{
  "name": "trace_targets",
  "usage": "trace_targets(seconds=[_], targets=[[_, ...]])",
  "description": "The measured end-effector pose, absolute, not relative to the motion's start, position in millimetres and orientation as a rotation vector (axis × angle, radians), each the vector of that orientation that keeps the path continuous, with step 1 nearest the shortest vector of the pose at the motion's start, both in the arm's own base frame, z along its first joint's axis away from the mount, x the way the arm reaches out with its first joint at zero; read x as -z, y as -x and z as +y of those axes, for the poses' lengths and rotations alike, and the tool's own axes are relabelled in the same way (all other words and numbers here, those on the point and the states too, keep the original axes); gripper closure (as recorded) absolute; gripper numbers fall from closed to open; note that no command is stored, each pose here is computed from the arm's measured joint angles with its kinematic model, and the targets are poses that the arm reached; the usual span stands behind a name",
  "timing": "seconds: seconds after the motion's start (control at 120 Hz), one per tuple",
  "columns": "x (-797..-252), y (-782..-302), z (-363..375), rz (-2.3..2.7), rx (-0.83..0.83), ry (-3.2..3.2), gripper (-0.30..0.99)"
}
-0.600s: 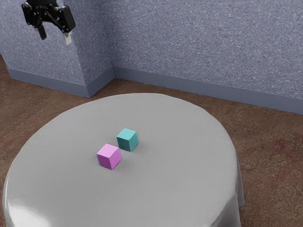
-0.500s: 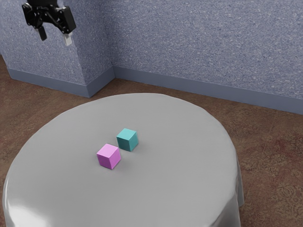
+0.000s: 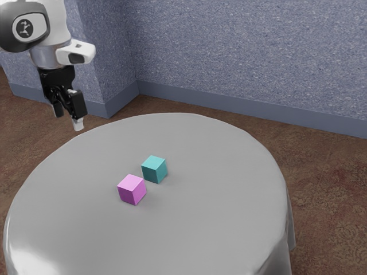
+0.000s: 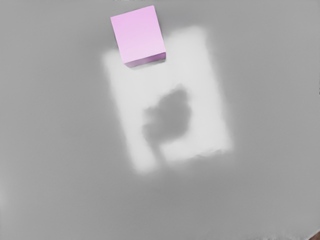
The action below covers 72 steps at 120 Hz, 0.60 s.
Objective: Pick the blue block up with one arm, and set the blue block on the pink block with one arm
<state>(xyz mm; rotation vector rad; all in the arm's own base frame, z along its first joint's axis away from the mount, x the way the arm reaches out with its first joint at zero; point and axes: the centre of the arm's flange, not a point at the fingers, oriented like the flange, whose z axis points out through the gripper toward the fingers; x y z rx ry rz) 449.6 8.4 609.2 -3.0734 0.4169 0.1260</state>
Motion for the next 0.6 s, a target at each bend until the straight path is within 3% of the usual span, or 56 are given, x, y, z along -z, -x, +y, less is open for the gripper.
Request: trace_targets(seconds=[0.342,0.6], targets=[[-561,-493,-5,1.123,0.112,2.828,0.00],[-462,-563,-8,1.512,0.026,2.667,0.00]])
